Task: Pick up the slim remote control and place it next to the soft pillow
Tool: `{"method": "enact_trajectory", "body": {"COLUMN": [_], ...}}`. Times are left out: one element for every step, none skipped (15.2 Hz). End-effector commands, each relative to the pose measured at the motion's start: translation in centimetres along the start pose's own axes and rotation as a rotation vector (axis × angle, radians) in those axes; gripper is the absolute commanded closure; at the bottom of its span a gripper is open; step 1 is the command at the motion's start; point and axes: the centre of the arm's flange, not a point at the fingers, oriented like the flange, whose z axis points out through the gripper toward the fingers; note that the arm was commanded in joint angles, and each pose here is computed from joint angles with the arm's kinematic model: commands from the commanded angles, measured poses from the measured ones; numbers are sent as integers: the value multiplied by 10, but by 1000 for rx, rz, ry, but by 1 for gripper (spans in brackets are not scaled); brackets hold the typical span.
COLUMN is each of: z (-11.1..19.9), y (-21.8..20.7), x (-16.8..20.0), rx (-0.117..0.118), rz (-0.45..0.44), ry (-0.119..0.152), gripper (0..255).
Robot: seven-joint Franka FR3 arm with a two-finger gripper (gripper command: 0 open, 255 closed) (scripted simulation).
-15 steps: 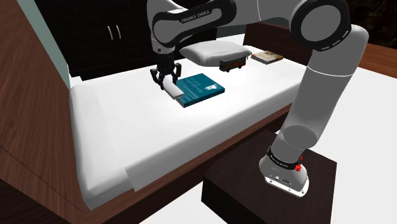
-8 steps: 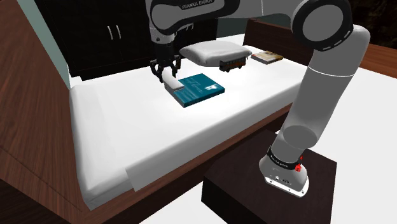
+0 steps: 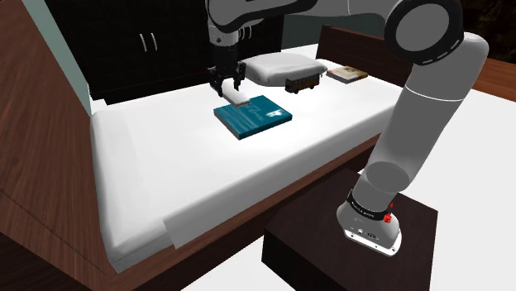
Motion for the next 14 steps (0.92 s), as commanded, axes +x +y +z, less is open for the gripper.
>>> {"method": "enact_trajectory", "body": {"z": [1, 1, 1, 1, 1, 1, 1, 1, 1, 1, 2, 2, 2, 2], "y": [24, 37, 50, 63, 76, 88, 101, 114, 127, 140, 152, 165, 178, 191], "x": [4, 8, 11, 14, 17, 21, 24, 27, 31, 34, 37, 40, 44, 47], "rx": [0, 0, 0, 0, 0, 0, 0, 0, 0, 0, 0, 0, 0, 0], "rz": [-1, -1, -1, -1, -1, -1, -1, -1, -1, -1, -1, -1, -1, -1], "ry": [0, 0, 0, 0, 0, 0, 0, 0, 0, 0, 0, 0, 0, 0], "gripper": [255, 255, 255, 255, 255, 255, 255, 255, 255, 255, 255, 255, 255, 255]}}
